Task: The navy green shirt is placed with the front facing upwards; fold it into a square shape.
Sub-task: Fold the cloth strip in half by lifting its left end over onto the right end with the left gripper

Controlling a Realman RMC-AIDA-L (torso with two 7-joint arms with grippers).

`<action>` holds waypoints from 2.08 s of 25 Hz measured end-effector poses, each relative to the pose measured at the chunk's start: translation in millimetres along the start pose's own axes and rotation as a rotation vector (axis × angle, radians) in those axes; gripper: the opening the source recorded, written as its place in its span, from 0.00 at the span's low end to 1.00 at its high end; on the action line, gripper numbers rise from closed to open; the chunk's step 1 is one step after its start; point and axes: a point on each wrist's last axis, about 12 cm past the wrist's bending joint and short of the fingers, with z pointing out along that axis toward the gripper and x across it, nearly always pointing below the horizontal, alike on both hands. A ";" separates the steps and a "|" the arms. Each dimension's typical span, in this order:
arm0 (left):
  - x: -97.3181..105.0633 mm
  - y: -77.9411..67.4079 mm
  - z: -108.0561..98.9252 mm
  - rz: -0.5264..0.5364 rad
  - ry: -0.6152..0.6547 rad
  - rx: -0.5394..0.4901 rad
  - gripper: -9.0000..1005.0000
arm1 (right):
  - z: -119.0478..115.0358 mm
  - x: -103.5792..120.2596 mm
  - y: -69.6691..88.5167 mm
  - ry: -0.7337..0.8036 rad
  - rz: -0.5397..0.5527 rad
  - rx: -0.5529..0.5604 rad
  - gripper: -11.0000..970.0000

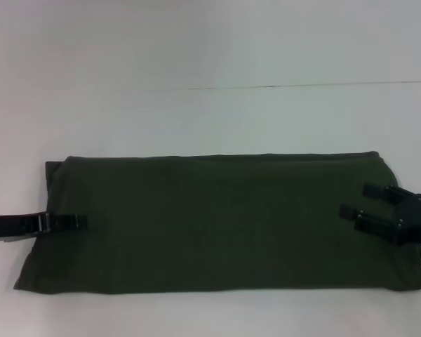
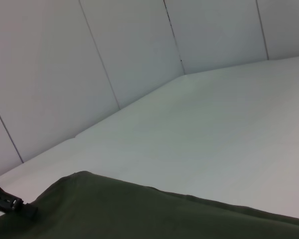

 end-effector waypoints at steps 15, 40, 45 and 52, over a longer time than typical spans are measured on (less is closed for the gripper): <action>-4.6 -5.1 3.5 0.016 0.000 0.014 0.36 | 1.3 0.8 -0.2 0.002 0.005 0.004 0.88; -8.2 23.0 -33.5 -0.031 -0.112 -0.079 0.12 | 9.0 -5.7 -2.5 0.000 -0.009 0.004 0.88; -14.6 4.1 -30.4 -0.023 -0.116 0.049 0.12 | 15.6 -6.2 -1.2 0.006 -0.006 -0.008 0.88; -29.3 -38.3 -21.9 0.022 -0.157 0.272 0.12 | 26.7 -4.0 3.9 0.045 -0.023 -0.045 0.88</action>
